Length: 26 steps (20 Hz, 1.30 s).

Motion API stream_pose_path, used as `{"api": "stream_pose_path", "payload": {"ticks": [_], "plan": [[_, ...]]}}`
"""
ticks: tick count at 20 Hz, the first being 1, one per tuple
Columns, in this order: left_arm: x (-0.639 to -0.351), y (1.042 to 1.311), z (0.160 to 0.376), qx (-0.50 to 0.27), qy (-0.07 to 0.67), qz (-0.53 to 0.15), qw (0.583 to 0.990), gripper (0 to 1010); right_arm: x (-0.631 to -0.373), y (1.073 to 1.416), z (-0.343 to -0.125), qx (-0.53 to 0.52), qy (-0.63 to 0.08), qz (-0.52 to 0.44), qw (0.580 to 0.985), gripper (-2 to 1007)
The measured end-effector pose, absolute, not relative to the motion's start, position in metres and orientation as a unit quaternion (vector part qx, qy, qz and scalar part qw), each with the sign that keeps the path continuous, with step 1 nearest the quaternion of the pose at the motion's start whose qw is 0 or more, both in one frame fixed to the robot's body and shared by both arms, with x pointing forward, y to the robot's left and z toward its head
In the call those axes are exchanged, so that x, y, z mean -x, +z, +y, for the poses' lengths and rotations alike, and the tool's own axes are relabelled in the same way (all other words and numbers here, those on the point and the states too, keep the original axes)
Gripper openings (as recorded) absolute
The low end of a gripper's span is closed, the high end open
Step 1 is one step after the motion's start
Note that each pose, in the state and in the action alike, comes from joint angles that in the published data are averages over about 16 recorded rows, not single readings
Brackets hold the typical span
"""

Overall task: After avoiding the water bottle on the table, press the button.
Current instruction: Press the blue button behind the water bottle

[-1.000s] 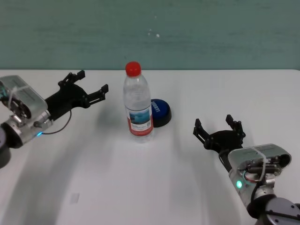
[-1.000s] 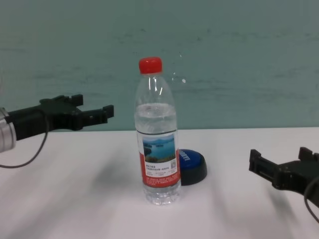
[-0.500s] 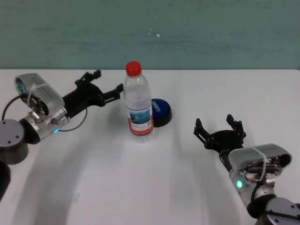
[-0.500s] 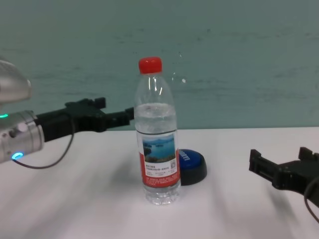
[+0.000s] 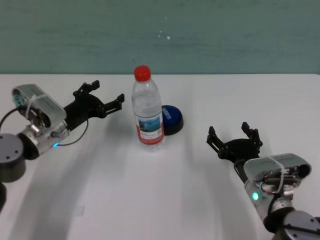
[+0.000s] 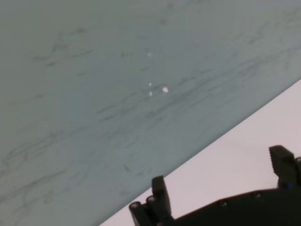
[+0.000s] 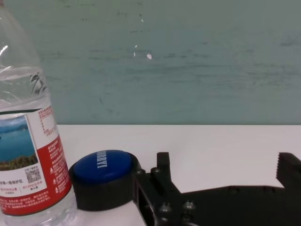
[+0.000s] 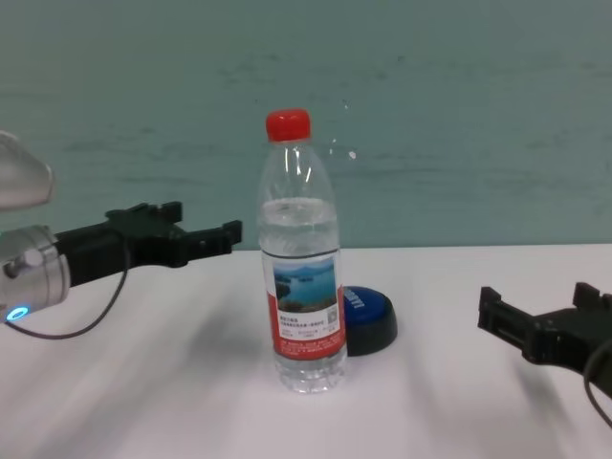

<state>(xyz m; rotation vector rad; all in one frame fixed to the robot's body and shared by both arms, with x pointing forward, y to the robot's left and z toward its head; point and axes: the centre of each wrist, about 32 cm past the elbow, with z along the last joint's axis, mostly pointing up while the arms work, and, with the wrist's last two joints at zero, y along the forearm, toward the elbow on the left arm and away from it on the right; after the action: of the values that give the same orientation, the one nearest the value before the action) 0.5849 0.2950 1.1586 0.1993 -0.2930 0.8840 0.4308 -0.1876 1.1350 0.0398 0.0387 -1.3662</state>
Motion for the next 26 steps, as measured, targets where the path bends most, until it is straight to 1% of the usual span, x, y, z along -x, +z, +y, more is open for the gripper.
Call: {"api": "stream_pose_path", "payload": {"ticks": [6, 12, 19, 26], "plan": [[-0.577, 1.160, 0.298, -0.102, 0.439, -0.140, 0.881, 1000, -0.431, 1.135, -0.188, -0.018, -0.631, 0.018, 0.775, 1004], [-0.559, 1.163, 0.298, -0.108, 0.456, -0.140, 0.872, 1000, -0.431, 1.135, -0.188, -0.018, -0.631, 0.018, 0.775, 1004], [-0.519, 1.171, 0.293, -0.118, 0.492, -0.140, 0.851, 1000, -0.431, 1.135, -0.188, -0.018, -0.631, 0.018, 0.775, 1004], [-0.476, 1.177, 0.280, -0.125, 0.527, -0.133, 0.830, 1000, -0.431, 1.135, -0.188, -0.018, -0.631, 0.018, 0.775, 1004]]}}
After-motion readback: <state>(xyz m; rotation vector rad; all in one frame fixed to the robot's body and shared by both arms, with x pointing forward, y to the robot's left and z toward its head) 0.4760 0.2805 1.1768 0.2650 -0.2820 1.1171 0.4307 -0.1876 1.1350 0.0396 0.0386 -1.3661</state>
